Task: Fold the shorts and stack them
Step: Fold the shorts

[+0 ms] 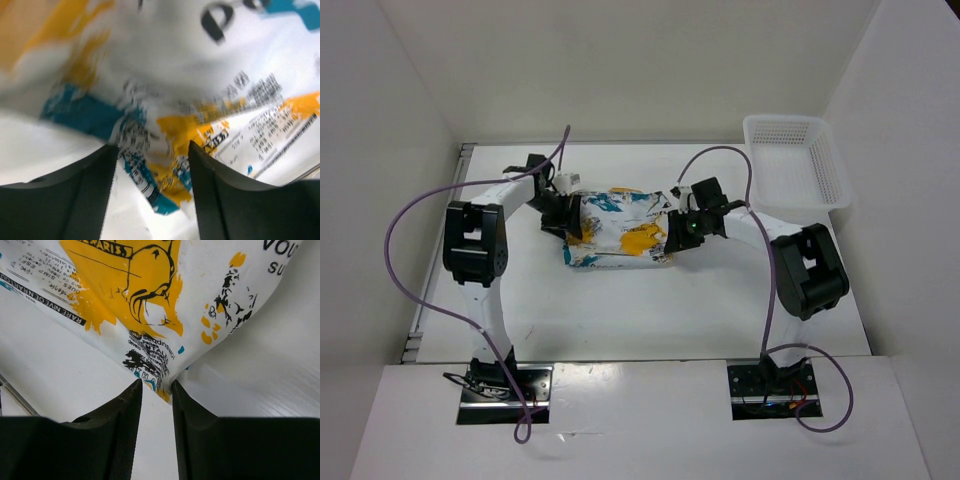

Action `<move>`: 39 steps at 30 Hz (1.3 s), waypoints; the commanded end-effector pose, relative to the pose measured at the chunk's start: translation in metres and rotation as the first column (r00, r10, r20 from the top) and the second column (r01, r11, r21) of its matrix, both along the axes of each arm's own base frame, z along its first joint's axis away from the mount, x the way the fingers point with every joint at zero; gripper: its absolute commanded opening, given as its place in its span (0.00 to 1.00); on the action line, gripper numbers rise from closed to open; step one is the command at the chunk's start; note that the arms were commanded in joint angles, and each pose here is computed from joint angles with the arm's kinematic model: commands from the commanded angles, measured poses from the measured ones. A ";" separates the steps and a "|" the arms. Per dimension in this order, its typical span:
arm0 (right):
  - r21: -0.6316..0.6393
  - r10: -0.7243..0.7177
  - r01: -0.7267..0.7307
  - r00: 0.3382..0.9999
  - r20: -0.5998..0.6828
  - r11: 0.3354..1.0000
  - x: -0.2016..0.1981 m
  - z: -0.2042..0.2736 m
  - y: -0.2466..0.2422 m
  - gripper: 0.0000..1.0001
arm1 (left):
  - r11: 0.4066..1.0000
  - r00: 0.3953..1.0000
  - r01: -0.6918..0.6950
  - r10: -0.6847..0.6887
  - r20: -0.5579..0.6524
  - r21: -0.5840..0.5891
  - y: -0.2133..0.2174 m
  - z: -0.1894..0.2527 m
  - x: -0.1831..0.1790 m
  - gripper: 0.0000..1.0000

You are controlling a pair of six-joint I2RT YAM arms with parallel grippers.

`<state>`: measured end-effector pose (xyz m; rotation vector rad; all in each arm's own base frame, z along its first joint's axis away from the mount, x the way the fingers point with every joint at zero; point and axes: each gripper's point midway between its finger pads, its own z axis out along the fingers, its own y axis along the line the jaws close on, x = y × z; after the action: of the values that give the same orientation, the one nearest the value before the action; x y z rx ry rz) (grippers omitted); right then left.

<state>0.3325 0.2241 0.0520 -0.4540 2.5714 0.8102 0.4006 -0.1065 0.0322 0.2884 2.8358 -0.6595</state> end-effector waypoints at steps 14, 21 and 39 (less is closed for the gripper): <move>-0.099 0.009 0.013 0.975 0.220 0.995 -0.002 0.049 -0.033 0.43 | 0.994 0.997 0.076 -0.073 -0.039 0.084 -0.009 -0.014 -0.081 0.71; -0.091 -0.082 0.121 0.934 0.347 0.989 0.030 0.099 -0.074 0.44 | 0.984 0.998 0.069 -0.065 -0.027 0.162 0.000 -0.023 -0.076 0.71; -0.084 -0.163 0.296 0.718 0.676 0.952 0.017 0.233 -0.147 0.56 | 0.995 0.738 -0.104 0.067 0.672 0.015 0.033 0.235 -0.027 1.00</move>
<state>0.3572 0.1011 0.2457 -0.4046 2.0653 0.3320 0.3752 -0.0950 0.2687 0.3614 2.1484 -0.4223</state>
